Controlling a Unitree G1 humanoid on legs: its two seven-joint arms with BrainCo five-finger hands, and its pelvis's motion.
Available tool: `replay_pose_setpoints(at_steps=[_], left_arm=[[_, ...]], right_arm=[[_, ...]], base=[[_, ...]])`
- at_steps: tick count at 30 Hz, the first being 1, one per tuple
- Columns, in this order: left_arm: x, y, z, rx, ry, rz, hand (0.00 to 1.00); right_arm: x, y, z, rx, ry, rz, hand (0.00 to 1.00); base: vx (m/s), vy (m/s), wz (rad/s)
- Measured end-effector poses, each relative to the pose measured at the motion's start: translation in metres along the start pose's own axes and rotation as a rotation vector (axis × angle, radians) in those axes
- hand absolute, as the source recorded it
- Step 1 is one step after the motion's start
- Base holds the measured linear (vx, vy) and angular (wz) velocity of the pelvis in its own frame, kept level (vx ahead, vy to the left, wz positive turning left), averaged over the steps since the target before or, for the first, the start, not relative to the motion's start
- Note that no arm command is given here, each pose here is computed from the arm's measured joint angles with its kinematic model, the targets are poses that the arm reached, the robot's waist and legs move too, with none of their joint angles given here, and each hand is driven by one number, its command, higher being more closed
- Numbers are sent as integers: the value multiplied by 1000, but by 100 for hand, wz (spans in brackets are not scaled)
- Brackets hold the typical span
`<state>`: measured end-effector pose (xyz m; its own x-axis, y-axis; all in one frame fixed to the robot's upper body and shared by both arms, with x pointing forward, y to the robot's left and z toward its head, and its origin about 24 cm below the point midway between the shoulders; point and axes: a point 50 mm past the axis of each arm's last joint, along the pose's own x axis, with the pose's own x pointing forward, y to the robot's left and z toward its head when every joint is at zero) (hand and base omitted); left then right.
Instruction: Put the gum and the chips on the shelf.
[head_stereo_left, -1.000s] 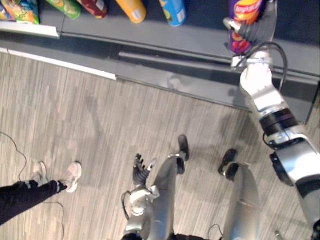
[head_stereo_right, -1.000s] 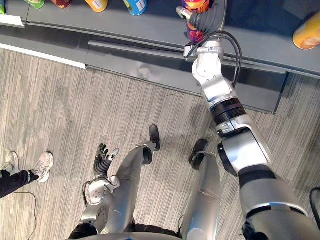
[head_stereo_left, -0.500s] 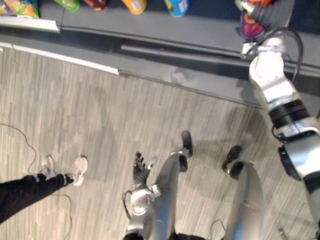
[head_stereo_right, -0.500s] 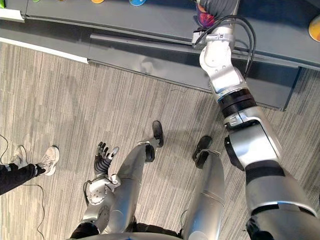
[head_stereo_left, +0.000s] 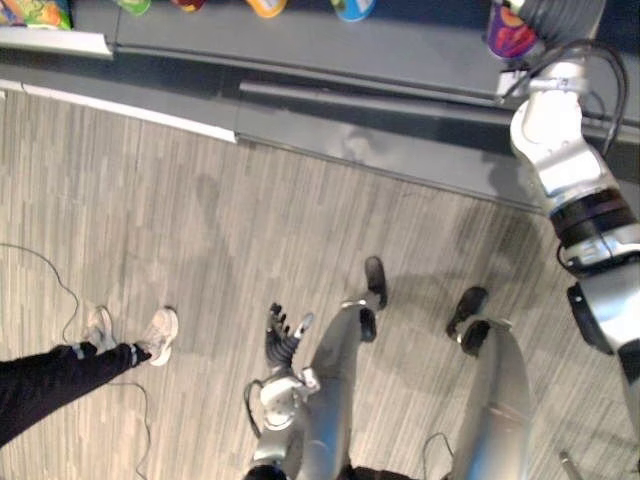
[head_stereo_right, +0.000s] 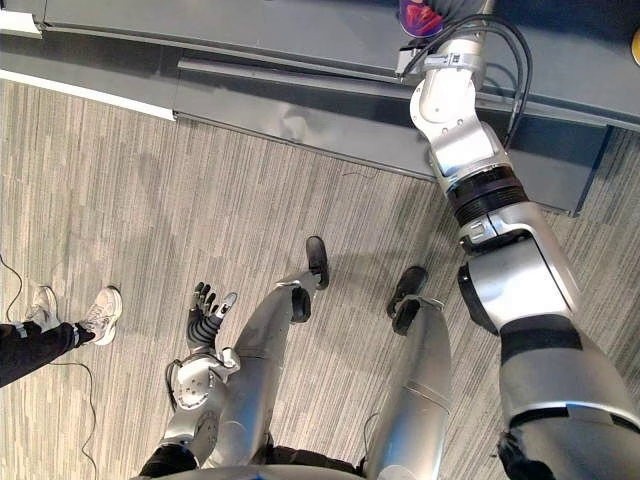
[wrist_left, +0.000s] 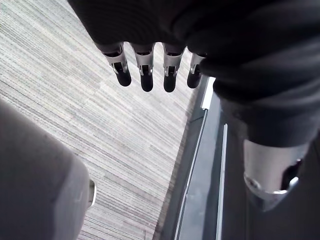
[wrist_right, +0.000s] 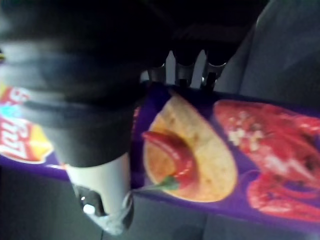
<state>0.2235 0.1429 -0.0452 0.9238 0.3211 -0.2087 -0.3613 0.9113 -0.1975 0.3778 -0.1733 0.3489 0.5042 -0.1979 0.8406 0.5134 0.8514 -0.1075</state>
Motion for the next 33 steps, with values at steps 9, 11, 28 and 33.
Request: replay_pose_setpoints(at_steps=[9, 11, 28, 33], left_arm=[[-1, -1, 0, 2, -4, -7, 0], [-1, -2, 0, 3, -3, -10, 0], [-5, -3, -15, 48, 83, -24, 0], [-2, 17, -23, 87, 148, 24, 0]], right_arm=[[-6, 5, -7, -27, 17, 65, 0], [-9, 5, -12, -37, 35, 72, 0], [-86, -1, -95, -211, 342, 260, 0], [-137, 4, -121, -140, 524, 290, 0]], base=[[-14, -48, -1], [-18, -46, -2], [11, -48, -11], [53, -40, -13]])
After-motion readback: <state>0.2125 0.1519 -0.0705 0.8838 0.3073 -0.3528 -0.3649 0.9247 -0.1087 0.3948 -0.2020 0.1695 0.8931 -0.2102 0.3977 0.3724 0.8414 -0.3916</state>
